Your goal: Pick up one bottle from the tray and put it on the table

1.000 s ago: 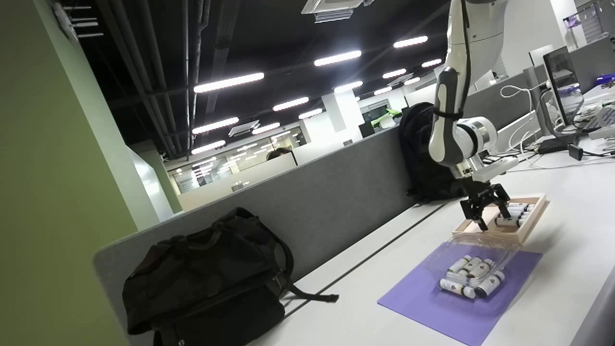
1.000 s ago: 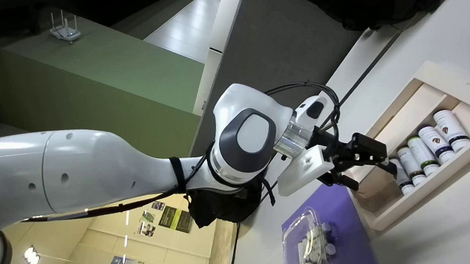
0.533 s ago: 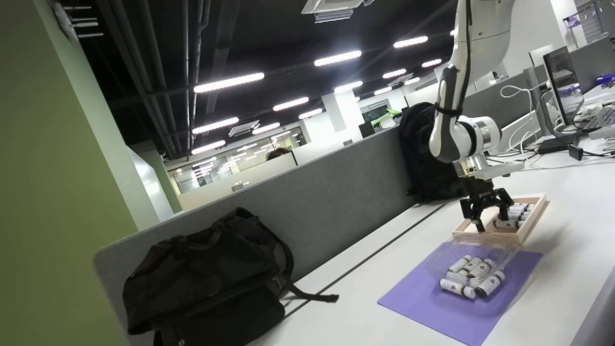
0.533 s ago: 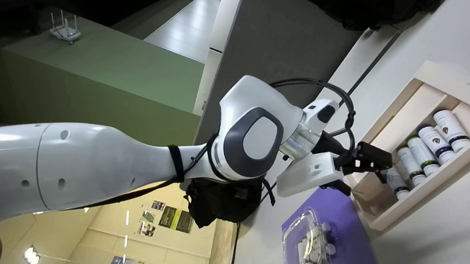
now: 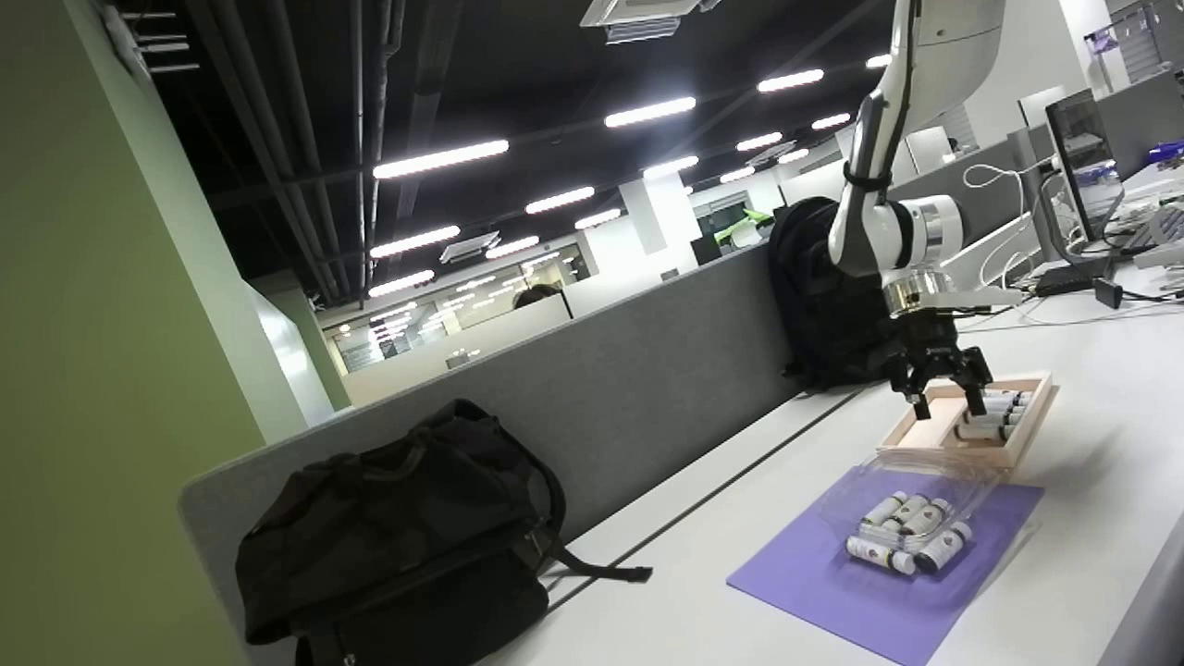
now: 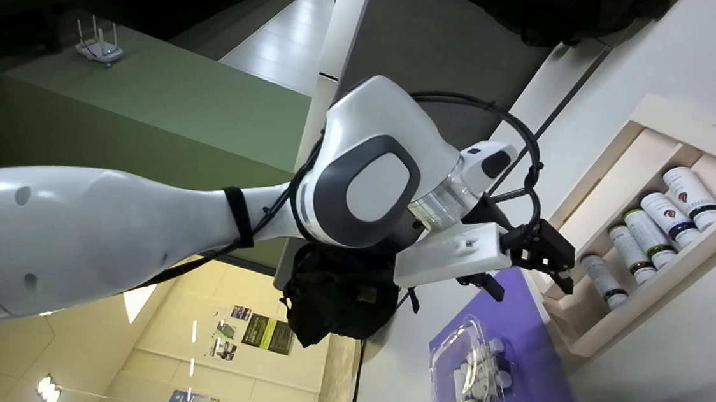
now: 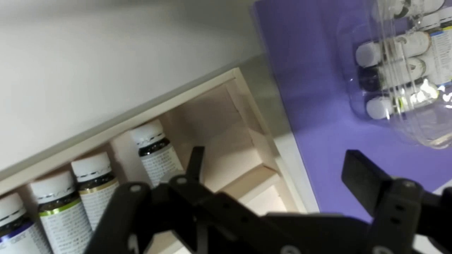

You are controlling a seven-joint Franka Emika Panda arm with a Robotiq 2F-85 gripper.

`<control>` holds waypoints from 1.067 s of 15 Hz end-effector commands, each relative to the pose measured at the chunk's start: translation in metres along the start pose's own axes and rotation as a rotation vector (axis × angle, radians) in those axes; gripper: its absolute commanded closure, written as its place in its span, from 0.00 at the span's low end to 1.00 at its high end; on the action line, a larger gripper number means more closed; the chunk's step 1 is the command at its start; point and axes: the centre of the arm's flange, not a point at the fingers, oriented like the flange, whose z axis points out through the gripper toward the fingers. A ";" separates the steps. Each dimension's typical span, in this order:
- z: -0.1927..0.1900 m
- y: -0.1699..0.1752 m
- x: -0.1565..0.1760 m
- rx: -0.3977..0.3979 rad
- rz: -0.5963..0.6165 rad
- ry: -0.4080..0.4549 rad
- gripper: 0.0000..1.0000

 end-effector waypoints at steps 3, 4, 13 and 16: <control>-0.022 0.010 -0.004 -0.103 -0.046 0.096 0.00; -0.019 0.013 0.001 -0.123 -0.060 0.120 0.00; 0.018 0.007 0.010 -0.199 -0.171 0.163 0.00; 0.016 0.002 0.005 -0.182 -0.257 0.140 0.00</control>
